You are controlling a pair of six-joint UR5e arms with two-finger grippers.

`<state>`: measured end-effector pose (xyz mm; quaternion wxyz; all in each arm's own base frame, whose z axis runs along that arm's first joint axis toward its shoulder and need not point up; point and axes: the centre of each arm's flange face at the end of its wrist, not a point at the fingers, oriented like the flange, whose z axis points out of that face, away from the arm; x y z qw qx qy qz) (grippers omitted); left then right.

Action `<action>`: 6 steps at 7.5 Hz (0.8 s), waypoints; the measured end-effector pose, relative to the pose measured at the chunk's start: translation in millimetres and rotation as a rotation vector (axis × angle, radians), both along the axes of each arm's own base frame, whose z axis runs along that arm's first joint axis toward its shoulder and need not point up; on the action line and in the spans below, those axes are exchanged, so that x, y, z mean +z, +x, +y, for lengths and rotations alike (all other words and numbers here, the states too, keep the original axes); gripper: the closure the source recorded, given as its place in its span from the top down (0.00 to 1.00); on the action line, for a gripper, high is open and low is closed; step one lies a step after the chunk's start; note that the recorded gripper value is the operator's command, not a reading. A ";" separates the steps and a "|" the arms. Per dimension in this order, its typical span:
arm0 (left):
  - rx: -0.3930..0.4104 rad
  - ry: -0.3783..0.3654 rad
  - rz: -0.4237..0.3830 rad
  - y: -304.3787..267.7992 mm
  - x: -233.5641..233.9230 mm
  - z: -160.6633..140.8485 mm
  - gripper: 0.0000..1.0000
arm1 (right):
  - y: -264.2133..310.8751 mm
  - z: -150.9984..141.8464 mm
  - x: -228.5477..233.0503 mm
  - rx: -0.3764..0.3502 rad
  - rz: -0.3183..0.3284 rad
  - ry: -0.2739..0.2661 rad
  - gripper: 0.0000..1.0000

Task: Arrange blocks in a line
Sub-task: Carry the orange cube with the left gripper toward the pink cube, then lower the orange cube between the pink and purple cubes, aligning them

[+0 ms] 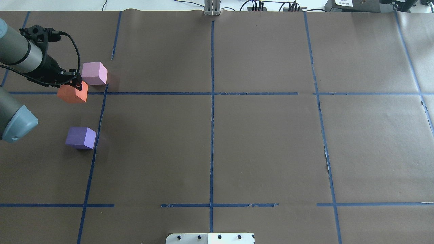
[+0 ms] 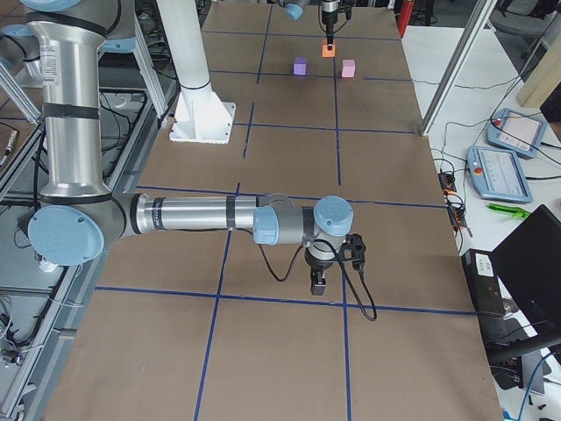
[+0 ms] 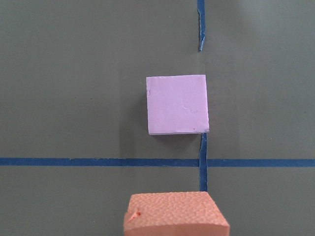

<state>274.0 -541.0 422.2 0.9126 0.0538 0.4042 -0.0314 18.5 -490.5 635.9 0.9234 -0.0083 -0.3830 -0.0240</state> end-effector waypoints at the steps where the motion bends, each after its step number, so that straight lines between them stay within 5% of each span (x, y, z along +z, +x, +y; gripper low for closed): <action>1: 0.004 -0.009 0.012 14.6 7.0 4.8 0.00 | 0.0 0.0 0.0 0.000 0.000 0.000 1.00; 6: 0.010 -0.014 -0.003 49.8 31.2 15.1 0.00 | 0.0 0.0 0.0 0.000 0.000 0.001 1.00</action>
